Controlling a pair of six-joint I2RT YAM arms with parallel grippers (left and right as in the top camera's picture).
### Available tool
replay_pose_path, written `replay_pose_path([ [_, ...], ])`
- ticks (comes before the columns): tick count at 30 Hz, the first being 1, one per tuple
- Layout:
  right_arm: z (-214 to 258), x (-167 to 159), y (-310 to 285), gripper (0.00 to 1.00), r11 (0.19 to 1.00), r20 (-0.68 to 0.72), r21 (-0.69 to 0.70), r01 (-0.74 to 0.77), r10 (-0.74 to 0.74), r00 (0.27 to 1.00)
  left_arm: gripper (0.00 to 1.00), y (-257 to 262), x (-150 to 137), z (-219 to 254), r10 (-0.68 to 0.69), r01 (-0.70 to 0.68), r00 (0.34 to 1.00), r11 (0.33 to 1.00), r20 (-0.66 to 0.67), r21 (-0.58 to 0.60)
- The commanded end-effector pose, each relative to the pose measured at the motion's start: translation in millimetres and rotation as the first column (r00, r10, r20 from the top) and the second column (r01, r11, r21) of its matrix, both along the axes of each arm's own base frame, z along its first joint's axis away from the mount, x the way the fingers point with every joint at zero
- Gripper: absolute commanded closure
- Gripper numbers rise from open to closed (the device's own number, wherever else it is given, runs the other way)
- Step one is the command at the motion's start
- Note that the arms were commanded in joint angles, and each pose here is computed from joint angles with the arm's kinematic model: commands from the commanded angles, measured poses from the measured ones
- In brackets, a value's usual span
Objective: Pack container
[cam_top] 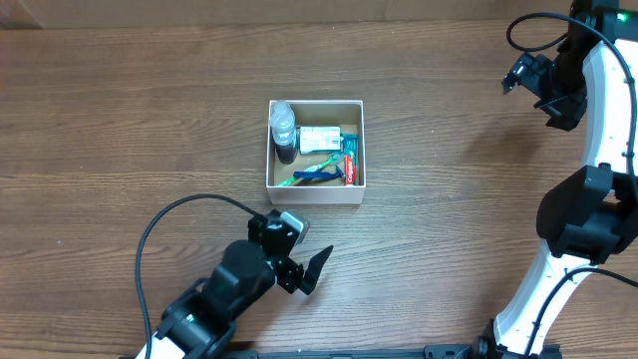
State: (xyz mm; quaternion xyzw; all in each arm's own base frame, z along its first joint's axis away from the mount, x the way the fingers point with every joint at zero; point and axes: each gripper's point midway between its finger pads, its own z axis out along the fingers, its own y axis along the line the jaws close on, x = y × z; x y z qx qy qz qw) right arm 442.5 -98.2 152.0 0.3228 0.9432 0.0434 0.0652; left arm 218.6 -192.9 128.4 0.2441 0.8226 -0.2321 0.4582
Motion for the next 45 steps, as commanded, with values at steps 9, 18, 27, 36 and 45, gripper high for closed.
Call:
replay_pose_path([
  [9,23.3,2.8,1.6,0.0,1.0,0.064,-0.008,0.005,-0.005,0.998,0.0,26.8,-9.1,-9.7,-0.04,0.069,0.969,0.992,0.243,-0.109],
  [18,23.3,2.8,1.6,0.0,1.0,0.064,-0.008,0.005,-0.005,0.998,0.0,57.1,0.2,-16.5,0.028,-0.014,0.969,0.998,0.247,-0.061],
  [27,23.3,2.8,1.6,0.0,1.0,0.064,-0.008,0.005,-0.005,0.998,0.0,90.4,9.6,-15.7,0.133,-0.135,0.948,0.991,0.289,-0.013],
  [36,23.3,2.8,1.6,0.0,1.0,0.064,-0.009,0.005,-0.004,0.998,0.0,126.2,20.5,5.4,0.244,-0.273,0.877,0.962,0.413,0.011],
  [45,23.3,2.8,1.6,0.0,1.0,0.064,-0.008,0.005,-0.005,0.998,0.0,149.9,21.6,34.9,0.299,-0.37,0.775,0.929,0.557,0.017],
])
